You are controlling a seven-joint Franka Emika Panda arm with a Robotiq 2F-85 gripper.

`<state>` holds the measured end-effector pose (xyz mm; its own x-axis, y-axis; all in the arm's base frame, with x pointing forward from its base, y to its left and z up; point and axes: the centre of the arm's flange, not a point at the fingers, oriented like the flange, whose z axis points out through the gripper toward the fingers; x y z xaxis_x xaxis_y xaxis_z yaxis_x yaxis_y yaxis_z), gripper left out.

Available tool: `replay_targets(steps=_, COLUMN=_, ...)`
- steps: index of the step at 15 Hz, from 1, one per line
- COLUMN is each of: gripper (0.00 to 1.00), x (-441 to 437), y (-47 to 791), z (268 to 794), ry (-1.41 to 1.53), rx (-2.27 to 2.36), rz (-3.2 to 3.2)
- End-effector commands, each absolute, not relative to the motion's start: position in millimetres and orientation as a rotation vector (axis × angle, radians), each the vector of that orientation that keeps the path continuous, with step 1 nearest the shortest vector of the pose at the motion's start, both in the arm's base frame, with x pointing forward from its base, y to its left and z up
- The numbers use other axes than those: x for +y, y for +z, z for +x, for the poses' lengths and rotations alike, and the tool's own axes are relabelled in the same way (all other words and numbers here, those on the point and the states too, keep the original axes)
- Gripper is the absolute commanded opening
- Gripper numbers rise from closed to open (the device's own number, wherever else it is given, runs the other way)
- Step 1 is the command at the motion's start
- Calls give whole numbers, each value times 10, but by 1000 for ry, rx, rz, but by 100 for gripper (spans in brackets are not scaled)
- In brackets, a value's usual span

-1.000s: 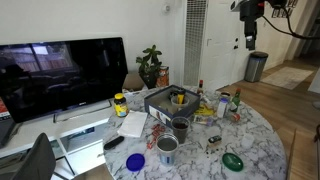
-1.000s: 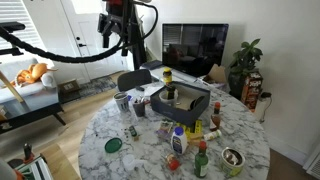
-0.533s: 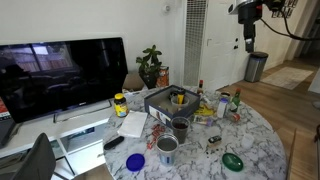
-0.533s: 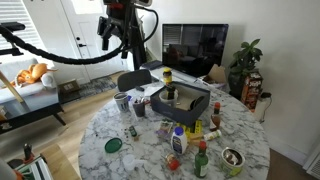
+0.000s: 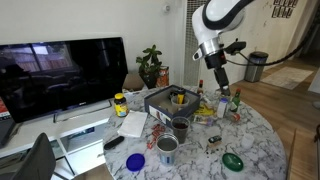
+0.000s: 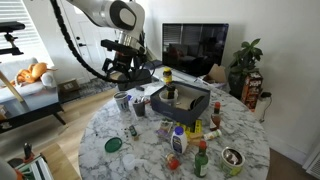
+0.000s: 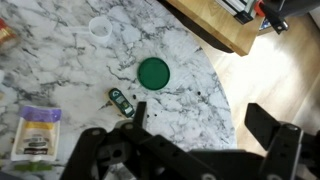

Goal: Put the toy car on the table, remove the top plank toy, put it on the table to the right and then put the toy car to the plank toy to the left

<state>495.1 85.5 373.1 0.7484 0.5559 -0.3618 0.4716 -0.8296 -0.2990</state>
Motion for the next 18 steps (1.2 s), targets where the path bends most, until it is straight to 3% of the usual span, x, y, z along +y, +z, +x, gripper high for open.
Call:
replay_targets(steps=1, gripper=100, x=938, y=3562, z=4986, ry=684, rx=-863, rz=-2737)
replay_targets(steps=6, gripper=100, x=982, y=3446, z=5105, ry=693, rx=-910, rz=-2716)
replay_targets(steps=10, gripper=100, x=975, y=2846, z=5032, ry=763, rx=-1181, rz=-2628)
replay_targets(steps=18, gripper=100, x=795, y=1868, z=4588, ry=343, rx=-1654, rz=-2523)
